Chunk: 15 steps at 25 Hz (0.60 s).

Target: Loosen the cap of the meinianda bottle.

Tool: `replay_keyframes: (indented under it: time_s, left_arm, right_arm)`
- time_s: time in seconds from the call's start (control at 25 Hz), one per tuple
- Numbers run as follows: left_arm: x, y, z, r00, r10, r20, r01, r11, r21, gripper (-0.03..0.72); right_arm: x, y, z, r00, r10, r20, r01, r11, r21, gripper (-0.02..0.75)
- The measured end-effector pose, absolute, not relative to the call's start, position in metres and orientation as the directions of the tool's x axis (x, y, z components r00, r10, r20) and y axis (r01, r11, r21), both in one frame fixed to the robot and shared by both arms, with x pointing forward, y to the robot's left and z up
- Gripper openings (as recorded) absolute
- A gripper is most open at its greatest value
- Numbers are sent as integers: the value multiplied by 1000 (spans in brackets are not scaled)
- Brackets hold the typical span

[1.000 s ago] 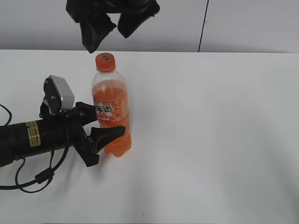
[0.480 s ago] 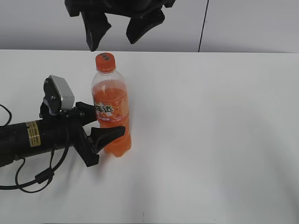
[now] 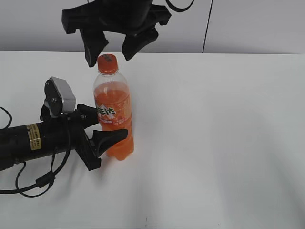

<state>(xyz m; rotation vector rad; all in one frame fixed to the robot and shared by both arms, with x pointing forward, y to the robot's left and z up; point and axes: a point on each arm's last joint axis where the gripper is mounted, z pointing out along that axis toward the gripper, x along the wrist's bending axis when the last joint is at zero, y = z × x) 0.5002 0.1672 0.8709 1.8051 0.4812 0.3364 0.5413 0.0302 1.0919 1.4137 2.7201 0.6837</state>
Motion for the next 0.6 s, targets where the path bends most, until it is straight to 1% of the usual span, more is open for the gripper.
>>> replay_keyframes:
  time_s: [0.24, 0.36, 0.52, 0.6]
  left_arm:
    - [500, 167, 871, 874, 486, -17, 151, -237, 960, 419]
    - [500, 167, 871, 874, 486, -17, 151, -237, 960, 419]
    - [500, 167, 871, 874, 486, -17, 151, -237, 960, 419]
    - [500, 167, 871, 874, 486, -17, 151, -237, 960, 419]
  right_arm:
    - [542, 31, 1089, -594, 780, 195, 781, 502, 371, 471]
    - [542, 31, 1089, -594, 780, 195, 781, 502, 371, 412]
    - [542, 32, 1089, -598, 776, 198, 778, 505, 373, 283]
    - [542, 32, 1089, -604, 773, 196, 774, 510, 375, 279]
